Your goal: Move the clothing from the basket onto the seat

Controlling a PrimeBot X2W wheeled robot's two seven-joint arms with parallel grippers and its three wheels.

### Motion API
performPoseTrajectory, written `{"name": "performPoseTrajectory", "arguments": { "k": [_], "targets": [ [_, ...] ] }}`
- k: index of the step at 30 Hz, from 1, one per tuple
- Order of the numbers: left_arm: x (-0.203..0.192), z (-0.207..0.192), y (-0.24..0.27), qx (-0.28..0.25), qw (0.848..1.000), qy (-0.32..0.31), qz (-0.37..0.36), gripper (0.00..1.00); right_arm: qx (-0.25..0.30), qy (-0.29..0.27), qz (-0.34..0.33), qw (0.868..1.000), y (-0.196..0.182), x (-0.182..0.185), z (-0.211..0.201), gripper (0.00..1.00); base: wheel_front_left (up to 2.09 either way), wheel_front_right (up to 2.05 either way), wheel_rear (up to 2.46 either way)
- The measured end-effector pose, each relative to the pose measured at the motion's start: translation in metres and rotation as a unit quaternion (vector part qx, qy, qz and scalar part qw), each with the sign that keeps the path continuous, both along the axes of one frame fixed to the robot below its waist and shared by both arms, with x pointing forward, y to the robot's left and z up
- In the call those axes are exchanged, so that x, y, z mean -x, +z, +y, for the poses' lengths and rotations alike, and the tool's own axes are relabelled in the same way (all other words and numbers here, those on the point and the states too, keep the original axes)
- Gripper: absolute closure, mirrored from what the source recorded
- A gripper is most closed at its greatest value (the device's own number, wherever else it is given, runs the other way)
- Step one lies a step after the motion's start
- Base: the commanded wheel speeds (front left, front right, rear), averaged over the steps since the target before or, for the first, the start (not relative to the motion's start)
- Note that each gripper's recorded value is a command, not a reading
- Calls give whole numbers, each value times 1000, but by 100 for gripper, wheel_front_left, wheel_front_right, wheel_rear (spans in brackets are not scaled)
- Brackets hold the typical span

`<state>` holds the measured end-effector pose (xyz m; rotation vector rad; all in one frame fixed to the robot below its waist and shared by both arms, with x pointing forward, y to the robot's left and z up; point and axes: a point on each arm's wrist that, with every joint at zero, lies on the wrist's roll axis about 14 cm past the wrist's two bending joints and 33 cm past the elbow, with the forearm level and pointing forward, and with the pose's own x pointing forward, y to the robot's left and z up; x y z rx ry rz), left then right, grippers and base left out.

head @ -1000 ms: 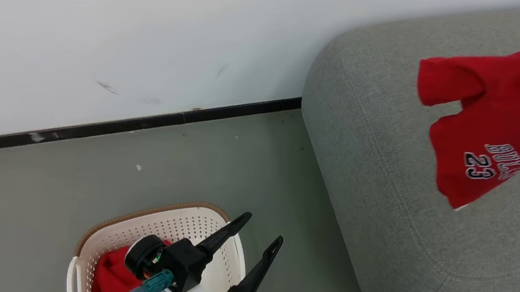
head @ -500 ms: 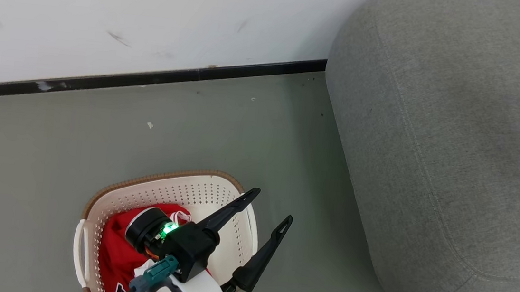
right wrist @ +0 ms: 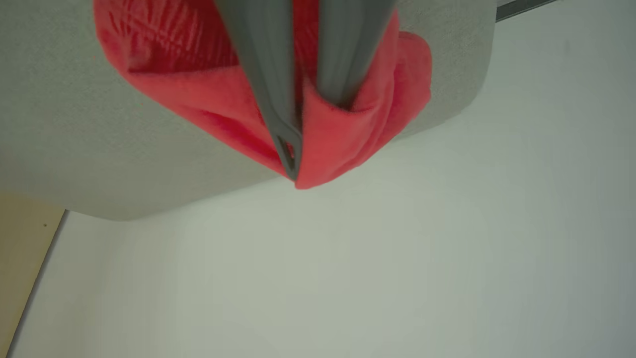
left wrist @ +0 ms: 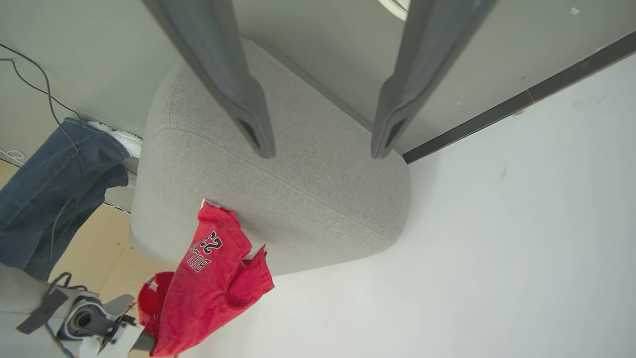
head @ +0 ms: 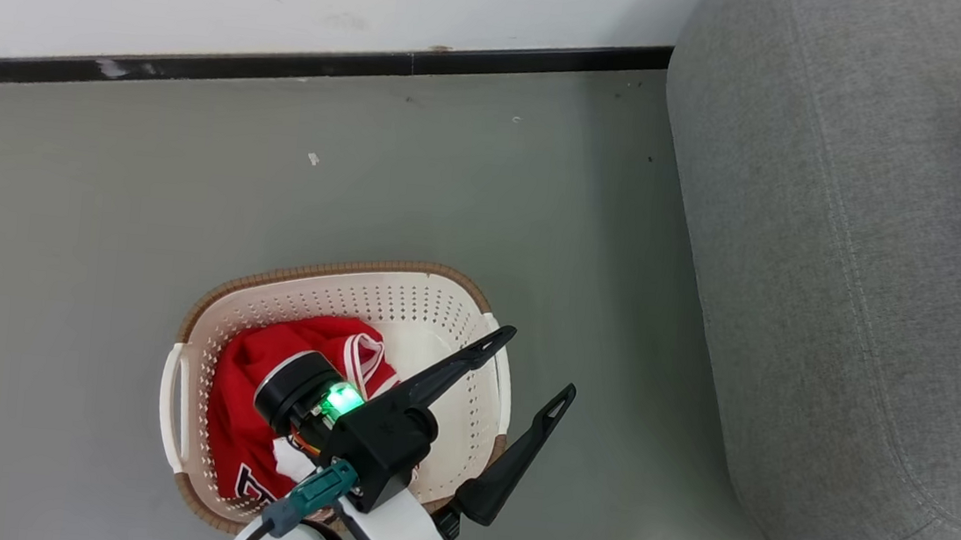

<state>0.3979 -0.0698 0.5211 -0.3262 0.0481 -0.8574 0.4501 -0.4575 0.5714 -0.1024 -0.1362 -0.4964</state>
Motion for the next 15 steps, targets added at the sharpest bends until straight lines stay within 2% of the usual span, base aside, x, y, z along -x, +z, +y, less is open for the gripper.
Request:
{"name": "performPoseTrajectory", "arguments": {
  "k": [6, 15],
  "targets": [
    [-8, 3, -9, -1, 1000, 2, 8, 0, -27, -6, 40, 999, -45, -5, 5, 100, 0, 0, 0],
    [-20, 2, -17, 0, 1000, -1, 10, 0, -70, -25, 93, 993, -105, 7, 11, 100, 0, 0, 0]
  ]
}}
